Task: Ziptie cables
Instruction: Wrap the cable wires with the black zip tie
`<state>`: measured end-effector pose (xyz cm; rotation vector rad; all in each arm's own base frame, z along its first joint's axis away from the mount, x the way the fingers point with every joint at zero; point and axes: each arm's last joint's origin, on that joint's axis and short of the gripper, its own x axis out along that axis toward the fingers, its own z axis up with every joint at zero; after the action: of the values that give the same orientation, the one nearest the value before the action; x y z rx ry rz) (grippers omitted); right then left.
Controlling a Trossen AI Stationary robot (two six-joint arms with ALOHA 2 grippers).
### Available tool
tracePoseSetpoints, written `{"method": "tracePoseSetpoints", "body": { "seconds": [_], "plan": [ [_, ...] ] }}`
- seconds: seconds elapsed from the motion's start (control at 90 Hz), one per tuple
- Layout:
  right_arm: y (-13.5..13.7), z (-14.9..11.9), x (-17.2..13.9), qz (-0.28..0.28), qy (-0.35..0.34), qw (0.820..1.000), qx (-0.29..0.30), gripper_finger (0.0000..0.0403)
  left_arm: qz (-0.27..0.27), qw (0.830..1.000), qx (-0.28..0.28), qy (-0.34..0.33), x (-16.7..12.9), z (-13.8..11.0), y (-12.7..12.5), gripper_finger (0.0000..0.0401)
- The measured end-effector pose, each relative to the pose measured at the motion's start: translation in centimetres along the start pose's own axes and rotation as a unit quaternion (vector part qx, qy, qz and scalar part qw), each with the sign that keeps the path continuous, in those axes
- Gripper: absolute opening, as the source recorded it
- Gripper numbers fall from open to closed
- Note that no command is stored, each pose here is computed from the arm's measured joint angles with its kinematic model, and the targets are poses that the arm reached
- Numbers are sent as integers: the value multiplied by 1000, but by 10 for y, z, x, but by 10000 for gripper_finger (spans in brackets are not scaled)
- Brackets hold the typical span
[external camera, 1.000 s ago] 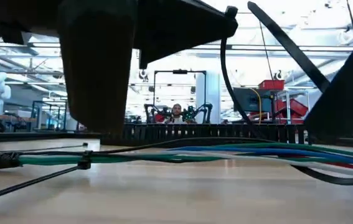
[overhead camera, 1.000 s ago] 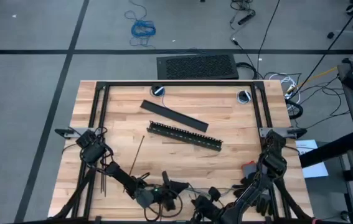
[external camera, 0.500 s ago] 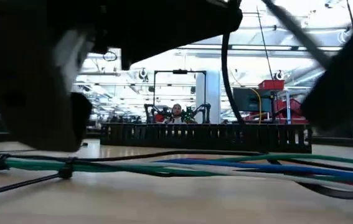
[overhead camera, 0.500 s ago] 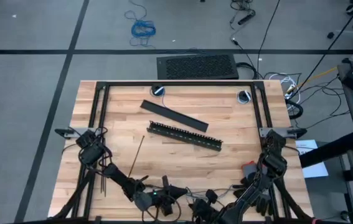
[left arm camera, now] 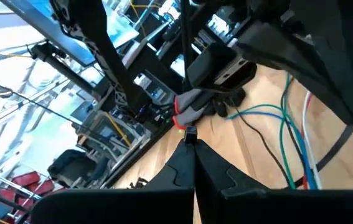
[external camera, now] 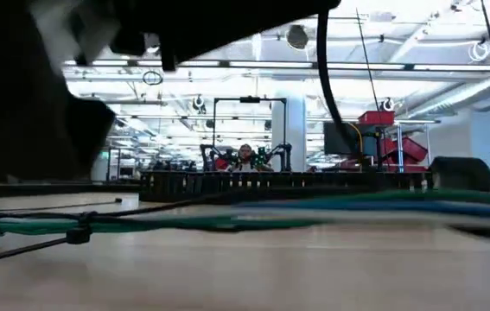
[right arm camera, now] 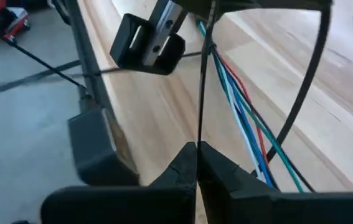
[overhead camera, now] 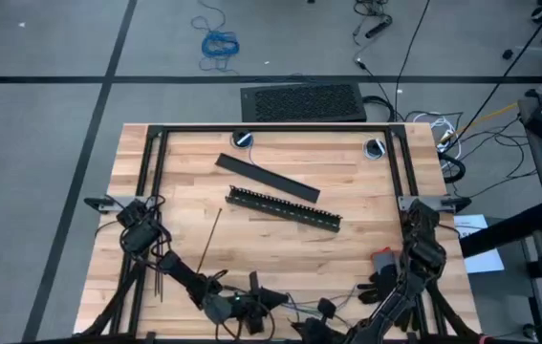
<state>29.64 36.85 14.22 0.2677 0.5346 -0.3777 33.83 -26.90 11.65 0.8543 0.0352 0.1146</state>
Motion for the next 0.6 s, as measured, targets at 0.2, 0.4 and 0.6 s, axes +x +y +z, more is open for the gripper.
{"method": "tracePoseSetpoints", "body": {
  "seconds": [0.2,0.4,0.6],
  "plan": [
    [15,-4,-20,27,-85,995,-34,0,2,1000,1,3,2,-2,1,0],
    [16,-7,-30,6,-144,989,-44,0,4,1000,1,7,5,-4,3,0],
    [-9,-17,-18,-34,-130,991,11,0,5,1000,0,7,5,-4,3,0]
  ]
}}
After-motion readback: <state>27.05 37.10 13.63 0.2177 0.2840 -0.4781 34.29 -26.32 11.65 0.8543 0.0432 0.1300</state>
